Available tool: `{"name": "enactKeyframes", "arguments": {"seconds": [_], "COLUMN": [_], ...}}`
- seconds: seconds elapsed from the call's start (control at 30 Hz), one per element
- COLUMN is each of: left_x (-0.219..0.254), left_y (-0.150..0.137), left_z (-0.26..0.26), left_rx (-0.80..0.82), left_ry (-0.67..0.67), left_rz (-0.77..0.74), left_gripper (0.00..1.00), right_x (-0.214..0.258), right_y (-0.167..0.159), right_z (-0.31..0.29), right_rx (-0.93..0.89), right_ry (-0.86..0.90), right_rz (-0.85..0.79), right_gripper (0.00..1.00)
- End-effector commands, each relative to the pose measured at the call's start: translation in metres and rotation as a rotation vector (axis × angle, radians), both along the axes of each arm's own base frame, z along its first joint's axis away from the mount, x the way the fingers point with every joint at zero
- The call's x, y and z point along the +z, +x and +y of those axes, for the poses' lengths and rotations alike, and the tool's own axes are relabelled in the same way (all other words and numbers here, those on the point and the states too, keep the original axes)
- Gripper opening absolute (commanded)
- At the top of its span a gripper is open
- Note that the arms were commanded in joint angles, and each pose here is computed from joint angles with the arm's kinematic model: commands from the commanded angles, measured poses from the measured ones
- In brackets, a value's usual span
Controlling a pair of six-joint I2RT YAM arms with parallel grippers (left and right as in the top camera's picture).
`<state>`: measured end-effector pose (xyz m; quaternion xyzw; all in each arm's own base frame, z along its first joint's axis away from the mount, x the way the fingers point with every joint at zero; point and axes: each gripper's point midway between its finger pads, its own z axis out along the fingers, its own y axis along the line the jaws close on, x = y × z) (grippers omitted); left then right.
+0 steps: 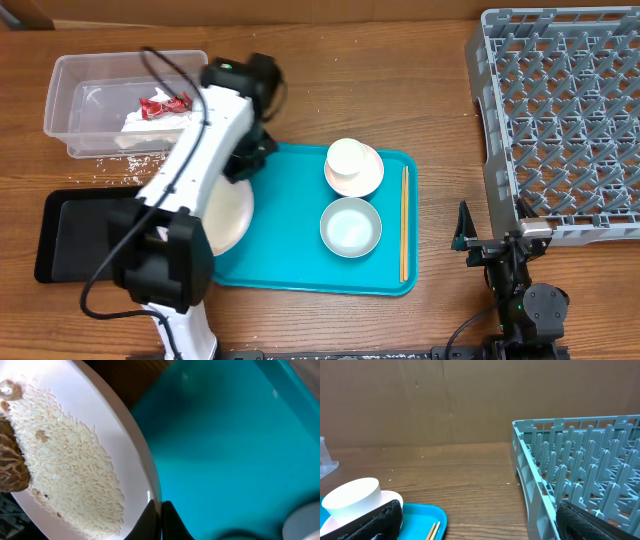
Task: Sort waste into correct bins and load items into the dishwasher
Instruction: 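Tilt the plate over the black tray to dump rice and scraps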
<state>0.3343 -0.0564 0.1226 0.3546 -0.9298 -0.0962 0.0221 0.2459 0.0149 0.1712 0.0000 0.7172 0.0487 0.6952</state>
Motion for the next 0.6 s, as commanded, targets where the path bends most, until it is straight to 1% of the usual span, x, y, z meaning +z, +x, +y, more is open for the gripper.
{"name": "enactKeyframes", "arguments": {"seconds": [0.0, 0.1, 0.2, 0.37, 0.5, 0.57], "left_x": [0.004, 0.004, 0.003, 0.002, 0.001, 0.001], "left_y": [0.008, 0.009, 0.008, 0.010, 0.024, 0.029], "left_z": [0.031, 0.052, 0.063, 0.086, 0.089, 0.092], "left_rx": [-0.002, 0.035, 0.040, 0.052, 0.008, 0.011], "left_ry": [0.022, 0.002, -0.053, -0.095, -0.221, -0.286], "left_rz": [-0.003, 0.006, 0.017, 0.008, -0.052, -0.085], "left_gripper": [0.04, 0.04, 0.04, 0.04, 0.04, 0.04], "right_x": [-0.002, -0.002, -0.002, -0.002, -0.002, -0.002], "right_y": [0.000, 0.000, 0.000, 0.000, 0.000, 0.000], "right_z": [-0.003, -0.003, -0.003, -0.003, -0.003, -0.003], "right_rx": [-0.013, -0.013, -0.013, -0.013, -0.013, -0.013], "right_ry": [-0.007, -0.007, -0.007, -0.007, -0.007, -0.007], "right_rz": [-0.005, -0.005, -0.005, -0.005, -0.005, -0.005], "right_gripper": [1.00, 1.00, 1.00, 1.00, 1.00, 1.00]}}
